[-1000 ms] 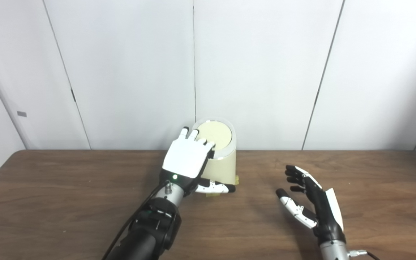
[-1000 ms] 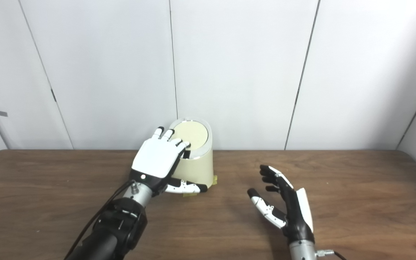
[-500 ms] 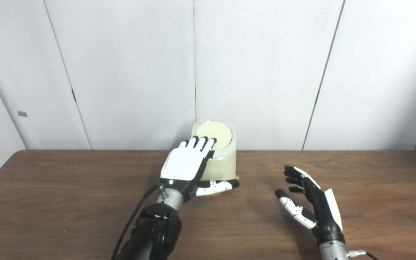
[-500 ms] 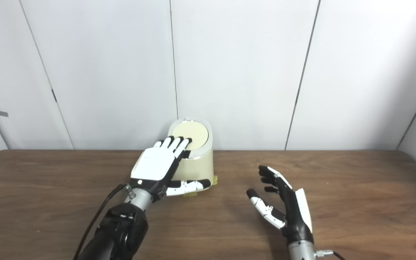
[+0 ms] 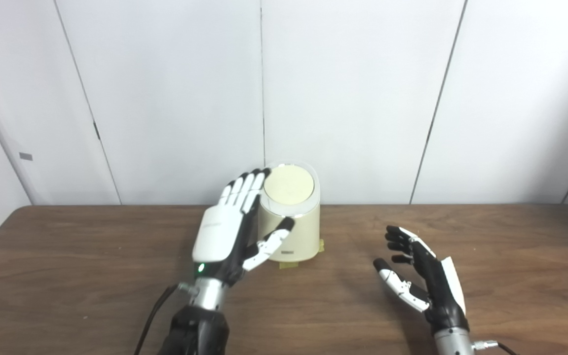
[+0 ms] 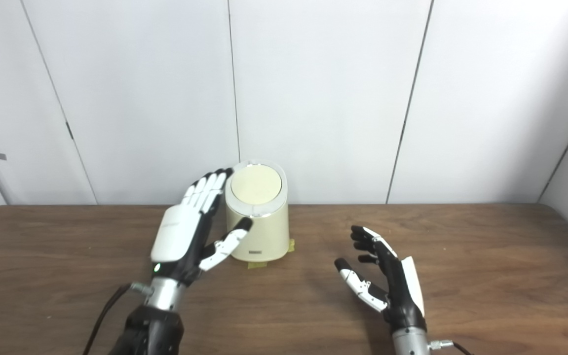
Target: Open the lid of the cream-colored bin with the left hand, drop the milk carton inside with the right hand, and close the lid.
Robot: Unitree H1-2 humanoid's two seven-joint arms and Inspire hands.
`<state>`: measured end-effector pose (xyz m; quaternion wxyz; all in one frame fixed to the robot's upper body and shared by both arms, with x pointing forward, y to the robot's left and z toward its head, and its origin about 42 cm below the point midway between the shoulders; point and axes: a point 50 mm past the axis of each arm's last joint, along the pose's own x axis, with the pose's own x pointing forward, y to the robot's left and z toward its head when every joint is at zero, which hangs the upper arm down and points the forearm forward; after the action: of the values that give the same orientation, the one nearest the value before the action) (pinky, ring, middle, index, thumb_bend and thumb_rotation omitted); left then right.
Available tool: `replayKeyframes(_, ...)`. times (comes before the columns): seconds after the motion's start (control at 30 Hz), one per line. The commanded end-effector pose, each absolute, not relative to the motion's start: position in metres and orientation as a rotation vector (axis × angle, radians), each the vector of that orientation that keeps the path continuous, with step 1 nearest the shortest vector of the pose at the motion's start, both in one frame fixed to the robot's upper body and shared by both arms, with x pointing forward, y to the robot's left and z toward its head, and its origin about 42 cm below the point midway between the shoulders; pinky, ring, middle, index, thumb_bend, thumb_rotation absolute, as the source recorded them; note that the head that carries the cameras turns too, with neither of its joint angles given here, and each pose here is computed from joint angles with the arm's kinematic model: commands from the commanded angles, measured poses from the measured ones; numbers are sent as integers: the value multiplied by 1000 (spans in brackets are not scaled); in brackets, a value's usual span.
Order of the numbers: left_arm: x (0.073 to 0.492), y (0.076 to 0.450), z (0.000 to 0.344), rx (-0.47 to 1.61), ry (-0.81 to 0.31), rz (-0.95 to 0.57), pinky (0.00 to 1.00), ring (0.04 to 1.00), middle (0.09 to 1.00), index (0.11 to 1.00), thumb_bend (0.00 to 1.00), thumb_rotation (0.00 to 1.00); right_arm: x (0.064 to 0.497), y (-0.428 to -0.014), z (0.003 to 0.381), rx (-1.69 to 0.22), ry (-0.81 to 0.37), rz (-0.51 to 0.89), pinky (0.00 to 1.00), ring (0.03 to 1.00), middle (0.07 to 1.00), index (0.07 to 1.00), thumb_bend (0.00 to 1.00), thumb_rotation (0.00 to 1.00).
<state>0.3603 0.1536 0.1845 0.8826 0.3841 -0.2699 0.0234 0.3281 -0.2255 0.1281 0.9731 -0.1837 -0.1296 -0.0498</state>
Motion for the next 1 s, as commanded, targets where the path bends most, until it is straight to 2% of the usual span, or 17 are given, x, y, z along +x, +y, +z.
replayKeyframes(0.0, 359, 155, 201, 664, -670, 91, 1000, 1000, 1000, 1000, 416, 1000, 323, -220, 120, -355, -270, -99, 674, 760, 782, 792, 268, 424)
replayKeyframes(0.13, 345, 166, 195, 474, -693, 78, 1000, 1000, 1000, 1000, 374, 1000, 323, -219, 119, -347, -271, -94, 681, 766, 785, 791, 272, 442)
replayKeyframes(0.27, 324, 172, 189, 302, -631, 65, 998, 1000, 1000, 992, 332, 1000, 323, -218, 120, -349, -273, -99, 679, 761, 782, 789, 277, 486)
replayKeyframes(0.33, 318, 176, 184, 246, -623, 59, 971, 987, 987, 971, 301, 1000, 324, -218, 120, -352, -283, -100, 673, 761, 784, 788, 240, 441)
replayKeyframes(0.37, 317, 178, 180, 235, -619, 56, 959, 980, 981, 963, 291, 1000, 324, -218, 121, -344, -286, -97, 672, 762, 785, 787, 224, 418)
replayKeyframes(0.47, 313, 189, 166, 232, -595, 53, 907, 949, 951, 939, 251, 1000, 324, -218, 121, -316, -313, -91, 678, 773, 791, 788, 188, 266)
replayKeyframes(0.67, 304, 206, 145, 204, -525, 75, 882, 924, 925, 905, 197, 1000, 323, -221, 121, -303, -326, -102, 681, 777, 798, 793, 179, 299)
replayKeyframes(0.8, 301, 214, 134, 190, -477, 93, 847, 899, 904, 885, 182, 998, 322, -221, 122, -292, -332, -96, 672, 772, 796, 789, 185, 278)
replayKeyframes(0.97, 300, 221, 124, 207, -404, 96, 834, 882, 886, 866, 198, 947, 320, -222, 122, -285, -328, -104, 680, 775, 795, 787, 198, 320)
